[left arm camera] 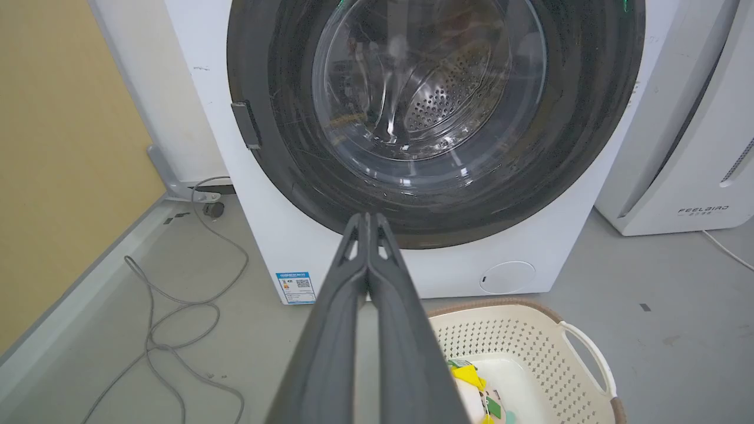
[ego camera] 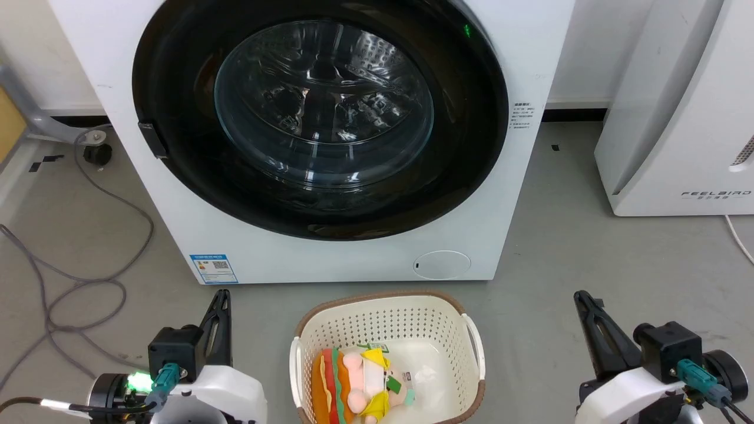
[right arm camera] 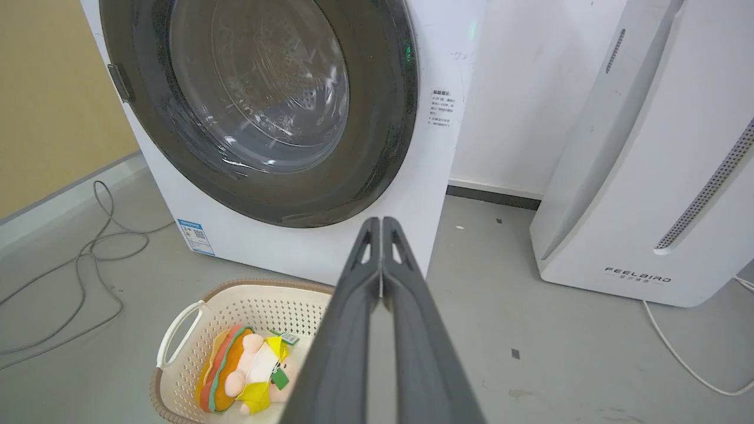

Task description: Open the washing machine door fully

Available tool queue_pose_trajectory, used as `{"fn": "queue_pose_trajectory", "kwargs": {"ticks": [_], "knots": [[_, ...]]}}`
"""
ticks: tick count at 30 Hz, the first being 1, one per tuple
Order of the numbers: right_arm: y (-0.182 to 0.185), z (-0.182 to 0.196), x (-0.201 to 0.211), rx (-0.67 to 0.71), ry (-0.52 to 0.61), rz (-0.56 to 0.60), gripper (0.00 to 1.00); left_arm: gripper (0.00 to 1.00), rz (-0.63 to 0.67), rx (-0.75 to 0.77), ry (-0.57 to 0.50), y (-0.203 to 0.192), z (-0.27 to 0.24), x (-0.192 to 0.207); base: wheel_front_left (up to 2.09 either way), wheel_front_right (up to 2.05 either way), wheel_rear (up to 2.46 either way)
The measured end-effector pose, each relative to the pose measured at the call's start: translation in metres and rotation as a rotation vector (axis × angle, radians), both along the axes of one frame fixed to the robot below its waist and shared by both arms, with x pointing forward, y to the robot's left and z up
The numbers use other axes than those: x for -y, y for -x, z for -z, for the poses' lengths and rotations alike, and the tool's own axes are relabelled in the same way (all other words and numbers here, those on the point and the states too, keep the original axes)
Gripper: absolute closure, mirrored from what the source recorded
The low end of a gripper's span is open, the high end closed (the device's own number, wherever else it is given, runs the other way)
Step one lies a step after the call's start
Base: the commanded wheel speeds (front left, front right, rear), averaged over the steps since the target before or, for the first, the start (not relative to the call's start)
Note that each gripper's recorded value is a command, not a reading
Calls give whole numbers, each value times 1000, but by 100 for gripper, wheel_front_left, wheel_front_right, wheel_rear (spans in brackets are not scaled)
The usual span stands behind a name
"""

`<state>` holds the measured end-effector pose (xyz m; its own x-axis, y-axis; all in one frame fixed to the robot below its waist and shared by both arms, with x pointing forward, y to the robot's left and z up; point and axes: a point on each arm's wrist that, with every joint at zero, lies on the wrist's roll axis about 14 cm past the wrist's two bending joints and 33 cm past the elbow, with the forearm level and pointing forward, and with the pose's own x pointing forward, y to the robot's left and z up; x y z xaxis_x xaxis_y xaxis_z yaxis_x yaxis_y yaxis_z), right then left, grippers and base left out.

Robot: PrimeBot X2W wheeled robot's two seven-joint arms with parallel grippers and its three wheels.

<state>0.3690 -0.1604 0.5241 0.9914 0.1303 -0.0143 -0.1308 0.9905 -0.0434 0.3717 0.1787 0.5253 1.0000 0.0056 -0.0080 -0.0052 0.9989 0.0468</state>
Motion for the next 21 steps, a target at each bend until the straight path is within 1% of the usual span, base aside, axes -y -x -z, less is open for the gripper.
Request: {"fn": "queue_pose_trajectory", "kwargs": {"ticks": [5, 6, 13, 21], "knots": [[0, 0, 0, 0, 0, 0, 100, 100, 0, 0, 0, 0, 0, 0, 0, 0, 0], [0, 0, 0, 0, 0, 0, 0, 0, -1, 0, 0, 0, 0, 0, 0, 0, 0], [0, 0, 1, 0, -2, 2, 0, 0, -2, -1, 0, 0, 0, 0, 0, 0, 0], [-1, -4, 4, 20, -30, 11, 0, 0, -3, 14, 1, 0, -1, 2, 0, 0, 0]]}}
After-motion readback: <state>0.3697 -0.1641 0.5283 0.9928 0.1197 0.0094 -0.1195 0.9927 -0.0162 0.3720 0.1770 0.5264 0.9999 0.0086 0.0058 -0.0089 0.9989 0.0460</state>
